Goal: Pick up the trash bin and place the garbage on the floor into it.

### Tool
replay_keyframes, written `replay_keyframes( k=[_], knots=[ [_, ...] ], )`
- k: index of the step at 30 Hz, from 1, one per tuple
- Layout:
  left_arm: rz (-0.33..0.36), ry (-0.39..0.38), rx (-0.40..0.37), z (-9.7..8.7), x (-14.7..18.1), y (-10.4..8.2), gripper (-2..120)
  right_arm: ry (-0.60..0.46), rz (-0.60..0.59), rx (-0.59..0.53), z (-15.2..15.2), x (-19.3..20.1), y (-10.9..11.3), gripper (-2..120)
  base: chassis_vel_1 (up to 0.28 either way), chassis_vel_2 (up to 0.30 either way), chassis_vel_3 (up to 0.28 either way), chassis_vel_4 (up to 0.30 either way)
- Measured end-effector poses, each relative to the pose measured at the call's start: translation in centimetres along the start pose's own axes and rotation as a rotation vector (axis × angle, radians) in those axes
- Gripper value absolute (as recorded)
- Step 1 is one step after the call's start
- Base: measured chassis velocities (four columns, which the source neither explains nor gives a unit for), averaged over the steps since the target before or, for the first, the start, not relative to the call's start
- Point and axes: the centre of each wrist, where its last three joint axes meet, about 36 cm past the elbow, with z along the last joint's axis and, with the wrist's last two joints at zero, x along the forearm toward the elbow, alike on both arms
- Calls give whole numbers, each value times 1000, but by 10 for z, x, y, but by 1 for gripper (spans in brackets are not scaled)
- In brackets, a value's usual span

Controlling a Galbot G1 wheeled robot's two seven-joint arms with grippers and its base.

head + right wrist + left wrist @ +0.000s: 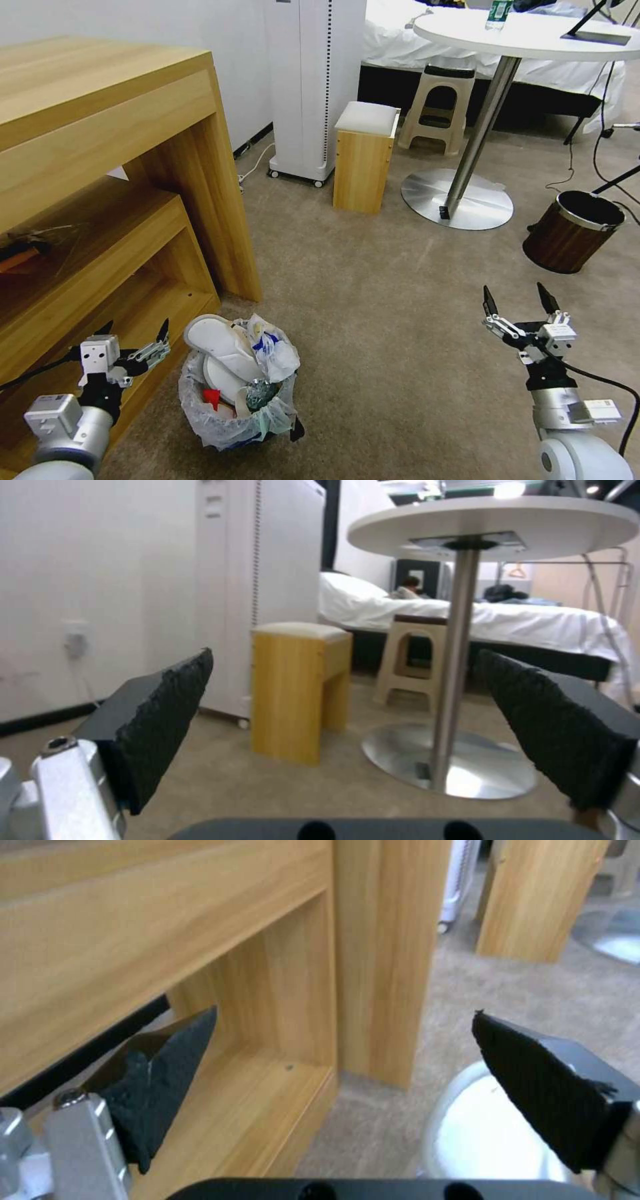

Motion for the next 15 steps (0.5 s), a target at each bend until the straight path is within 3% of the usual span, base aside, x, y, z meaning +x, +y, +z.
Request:
replay_keyframes(
  k=[5, 15],
  knots=[
    [-15, -19, 9, -6, -1, 4, 100, 5, -26, -42, -6, 0, 11, 100, 0, 0, 0, 0],
    [-15, -17, 10, -5, -1, 5, 100, 11, -30, -46, -7, 0, 12, 100, 0, 0, 0, 0]
  ],
)
